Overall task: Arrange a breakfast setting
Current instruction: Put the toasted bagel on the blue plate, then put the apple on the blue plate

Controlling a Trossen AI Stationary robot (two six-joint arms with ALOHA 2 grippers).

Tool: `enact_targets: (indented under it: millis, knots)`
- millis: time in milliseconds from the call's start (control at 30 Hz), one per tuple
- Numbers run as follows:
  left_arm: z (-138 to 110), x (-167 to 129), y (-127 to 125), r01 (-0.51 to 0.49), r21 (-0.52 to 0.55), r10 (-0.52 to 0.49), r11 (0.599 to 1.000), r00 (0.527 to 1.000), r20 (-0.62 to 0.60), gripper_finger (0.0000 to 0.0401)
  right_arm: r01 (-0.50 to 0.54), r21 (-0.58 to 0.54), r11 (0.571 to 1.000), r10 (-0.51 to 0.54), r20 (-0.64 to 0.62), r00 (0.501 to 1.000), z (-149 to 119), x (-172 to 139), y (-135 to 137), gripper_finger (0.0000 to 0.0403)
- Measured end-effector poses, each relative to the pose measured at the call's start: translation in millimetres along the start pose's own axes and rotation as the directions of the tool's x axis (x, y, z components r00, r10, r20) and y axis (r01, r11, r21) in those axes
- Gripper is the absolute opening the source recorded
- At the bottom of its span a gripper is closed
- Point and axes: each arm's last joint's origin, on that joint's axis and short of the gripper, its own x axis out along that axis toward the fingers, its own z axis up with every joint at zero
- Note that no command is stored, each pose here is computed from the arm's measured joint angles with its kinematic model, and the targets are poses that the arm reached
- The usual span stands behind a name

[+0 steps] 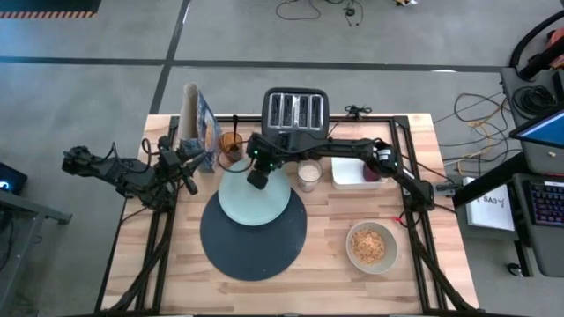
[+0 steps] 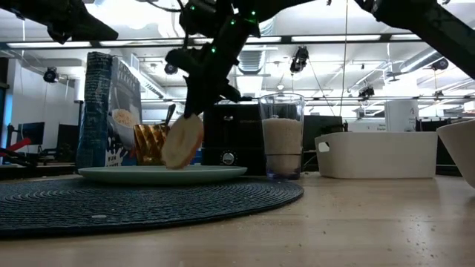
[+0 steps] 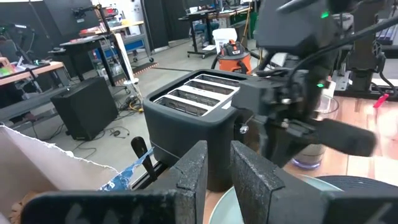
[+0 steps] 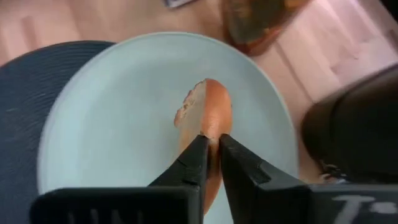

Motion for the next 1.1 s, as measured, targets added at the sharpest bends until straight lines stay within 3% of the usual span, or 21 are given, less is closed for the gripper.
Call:
enact_targets:
  millis: [333,533,700,800,967,1100]
  knots:
    - [-0.1,0.2,-0.2,0.000,0.002,0.000,1.000,1.000,-0.001,0.0052,0.042,-0.019,0.999,-0.042,-0.002,0.999,1.8,-2.8,-7.4,0.0133]
    - [-0.2,0.2,-0.3,0.000,0.003,0.000,1.000,1.000,-0.001,0.0052,0.054,-0.001,0.999,-0.054,-0.049,0.997,1.8,-19.8,-7.7,0.0165]
    - [-0.2,0.3,-0.4,-0.001,0.004,0.001,1.000,1.000,-0.002,0.0052,0.083,0.013,0.996,-0.080,-0.144,0.986,-6.5,-44.8,-9.1,0.0170]
    - [-0.4,0.4,-0.5,0.000,0.004,0.000,1.000,1.000,-0.003,0.0052,0.156,0.027,0.987,-0.148,-0.194,0.970,-12.0,-71.0,-13.3,0.0163]
    - [-0.3,0.4,-0.6,0.000,0.004,0.000,1.000,1.000,-0.002,0.0052,0.373,0.059,0.926,-0.358,-0.178,0.917,-18.8,-127.1,-23.7,0.0143]
    - [-0.3,0.4,-0.5,0.000,0.004,0.000,1.000,1.000,-0.002,0.0052,0.444,0.194,0.875,-0.411,-0.190,0.892,-27.4,-161.7,-37.9,0.0134]
